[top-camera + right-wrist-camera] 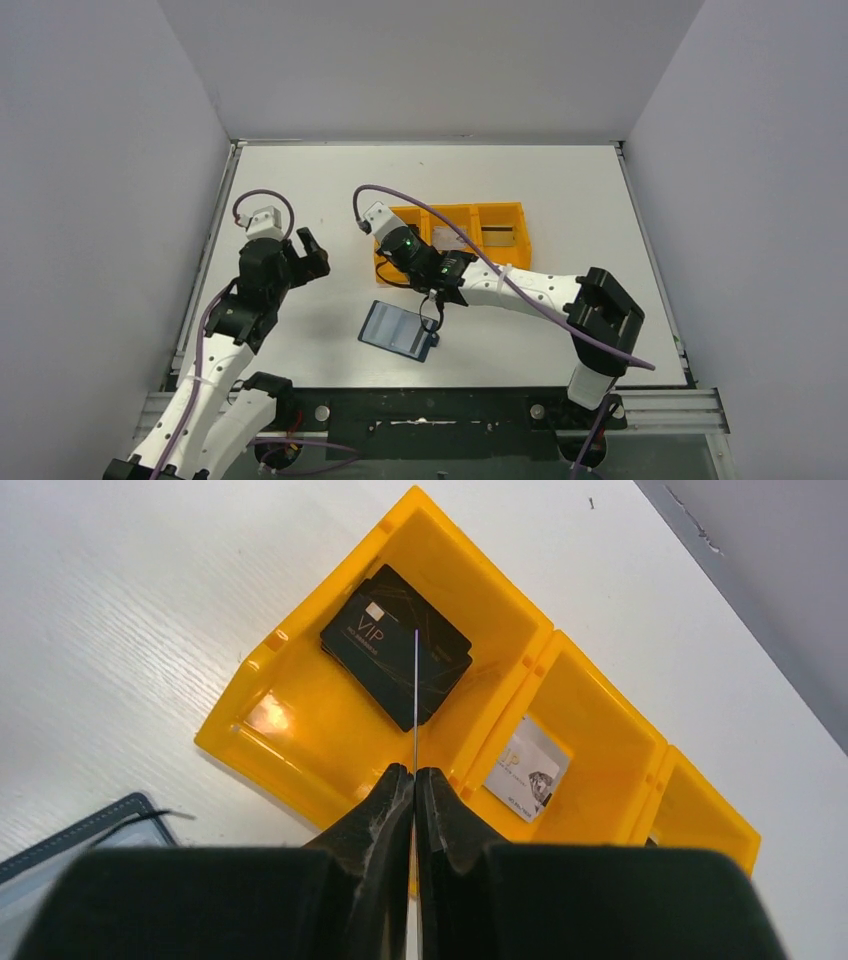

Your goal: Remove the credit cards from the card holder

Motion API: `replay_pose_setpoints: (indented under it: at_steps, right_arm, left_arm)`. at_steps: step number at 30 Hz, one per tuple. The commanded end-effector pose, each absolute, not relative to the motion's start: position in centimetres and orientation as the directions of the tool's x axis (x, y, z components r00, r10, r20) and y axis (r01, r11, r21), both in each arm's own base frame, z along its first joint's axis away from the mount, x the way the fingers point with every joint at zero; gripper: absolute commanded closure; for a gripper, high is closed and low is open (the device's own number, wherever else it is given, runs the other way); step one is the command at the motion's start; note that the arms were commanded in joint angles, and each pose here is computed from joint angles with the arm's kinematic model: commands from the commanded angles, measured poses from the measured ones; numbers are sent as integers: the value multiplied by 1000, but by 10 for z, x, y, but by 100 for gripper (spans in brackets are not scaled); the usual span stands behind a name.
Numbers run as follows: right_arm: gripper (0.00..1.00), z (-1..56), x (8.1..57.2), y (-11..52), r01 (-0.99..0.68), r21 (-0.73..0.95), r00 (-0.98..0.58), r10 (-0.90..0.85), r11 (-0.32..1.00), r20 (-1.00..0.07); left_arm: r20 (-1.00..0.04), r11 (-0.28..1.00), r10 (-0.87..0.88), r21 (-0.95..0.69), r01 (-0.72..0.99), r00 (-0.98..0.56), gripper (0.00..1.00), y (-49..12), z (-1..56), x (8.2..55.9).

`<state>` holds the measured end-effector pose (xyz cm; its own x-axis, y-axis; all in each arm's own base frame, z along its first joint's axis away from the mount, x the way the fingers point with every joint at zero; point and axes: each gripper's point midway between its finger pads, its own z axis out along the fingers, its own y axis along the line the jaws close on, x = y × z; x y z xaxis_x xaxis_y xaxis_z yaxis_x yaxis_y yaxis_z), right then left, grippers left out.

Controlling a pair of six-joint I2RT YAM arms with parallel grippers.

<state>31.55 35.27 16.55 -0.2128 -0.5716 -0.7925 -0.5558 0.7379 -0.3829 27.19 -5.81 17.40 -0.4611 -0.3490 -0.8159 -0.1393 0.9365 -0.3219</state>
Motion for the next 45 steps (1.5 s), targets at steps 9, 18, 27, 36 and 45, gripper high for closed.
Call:
replay_pose_setpoints:
  at_steps: [9,18,27,36,45]
  right_arm:
    - [100,170,350,369,-590,-558,-19,-701,584,-713]
    - [100,155,383,371,-597,-626,44,-759,502,-650]
    - [99,132,405,380,-574,-705,56,-840,416,-540]
    - [98,119,416,382,-551,-733,48,-862,398,-504]
    - [86,110,410,383,-594,-679,10,-839,433,-544]
  left_arm:
    - [-876,910,-392,-324,-258,-282,11,-25,208,270]
    - [-883,893,-403,-322,-314,-240,11,-12,215,264]
    - [-890,890,-408,-339,-304,-201,10,-9,223,259]
    - [-893,892,-407,-341,-297,-195,10,-9,227,258]
    - [-892,892,-408,-345,-292,-192,10,-10,227,257]
